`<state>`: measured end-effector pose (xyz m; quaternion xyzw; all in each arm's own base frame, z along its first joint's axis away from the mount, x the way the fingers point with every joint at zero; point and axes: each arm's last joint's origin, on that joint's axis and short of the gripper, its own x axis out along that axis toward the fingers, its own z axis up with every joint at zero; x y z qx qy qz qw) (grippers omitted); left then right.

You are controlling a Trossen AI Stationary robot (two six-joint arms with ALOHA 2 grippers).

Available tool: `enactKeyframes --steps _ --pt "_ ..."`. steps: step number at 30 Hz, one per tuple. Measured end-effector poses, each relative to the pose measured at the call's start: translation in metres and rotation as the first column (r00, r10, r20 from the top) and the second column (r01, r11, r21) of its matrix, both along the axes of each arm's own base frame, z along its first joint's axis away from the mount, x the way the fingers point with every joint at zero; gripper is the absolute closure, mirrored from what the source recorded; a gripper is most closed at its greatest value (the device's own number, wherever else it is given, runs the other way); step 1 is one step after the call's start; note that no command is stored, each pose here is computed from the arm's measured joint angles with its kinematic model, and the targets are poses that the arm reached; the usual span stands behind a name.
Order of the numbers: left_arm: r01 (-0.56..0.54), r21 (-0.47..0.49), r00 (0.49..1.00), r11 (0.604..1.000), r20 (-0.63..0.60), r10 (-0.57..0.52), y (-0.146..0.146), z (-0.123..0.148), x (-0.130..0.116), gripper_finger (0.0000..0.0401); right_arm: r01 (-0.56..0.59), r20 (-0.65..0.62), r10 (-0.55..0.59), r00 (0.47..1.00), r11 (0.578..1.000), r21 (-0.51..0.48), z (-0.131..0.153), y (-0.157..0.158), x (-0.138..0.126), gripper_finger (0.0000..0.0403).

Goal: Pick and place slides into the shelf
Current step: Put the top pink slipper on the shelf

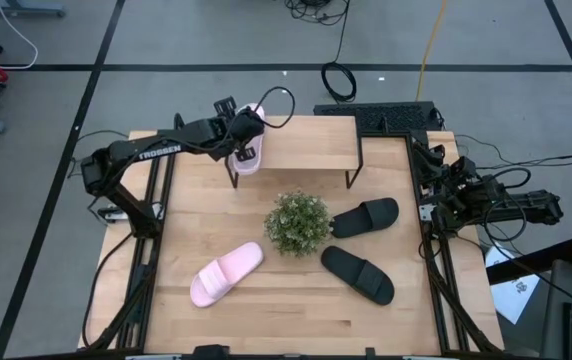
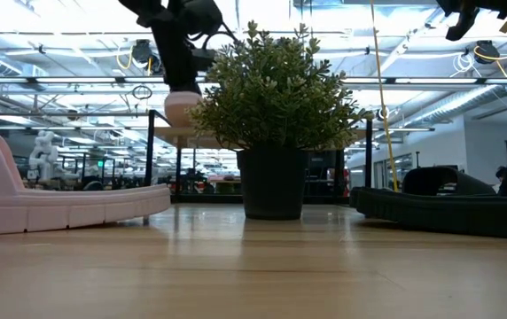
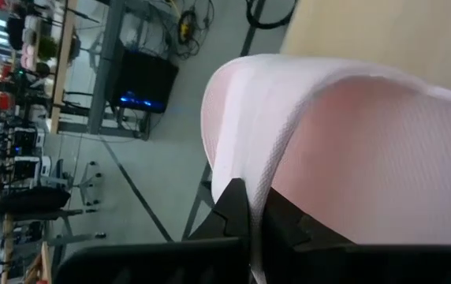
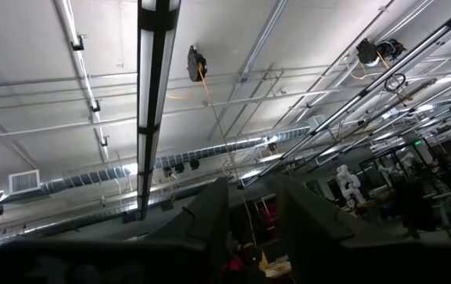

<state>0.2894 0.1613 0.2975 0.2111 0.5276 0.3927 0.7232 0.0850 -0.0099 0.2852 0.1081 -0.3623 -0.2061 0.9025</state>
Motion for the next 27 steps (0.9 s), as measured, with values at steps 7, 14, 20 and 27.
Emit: enactKeyframes --steps 7,14,20,27 --pt "0.000 -0.007 1.000 1.000 -0.019 0.000 -0.0007 -0.0103 -0.0015 0.0401 0.000 -0.001 0.000 1.000 1.000 0.000 0.0000 0.0000 0.0001 0.0303" --pt "0.007 -0.003 1.000 1.000 -0.022 -0.007 0.0004 -0.0100 -0.0014 0.0401 0.000 -0.001 0.000 1.000 1.000 0.000 0.0000 0.0000 0.0001 0.0303" --pt "0.017 -0.007 1.000 1.000 -0.024 -0.018 0.0008 -0.0099 -0.0012 0.0400 0.000 -0.001 0.000 1.000 1.000 0.000 0.0000 0.0000 0.0001 0.0303" --pt "0.044 -0.037 0.999 0.998 -0.009 -0.044 0.0005 -0.0106 -0.0006 0.0376 0.000 -0.001 0.000 1.000 1.000 0.000 0.0000 0.0000 0.0001 0.0303"
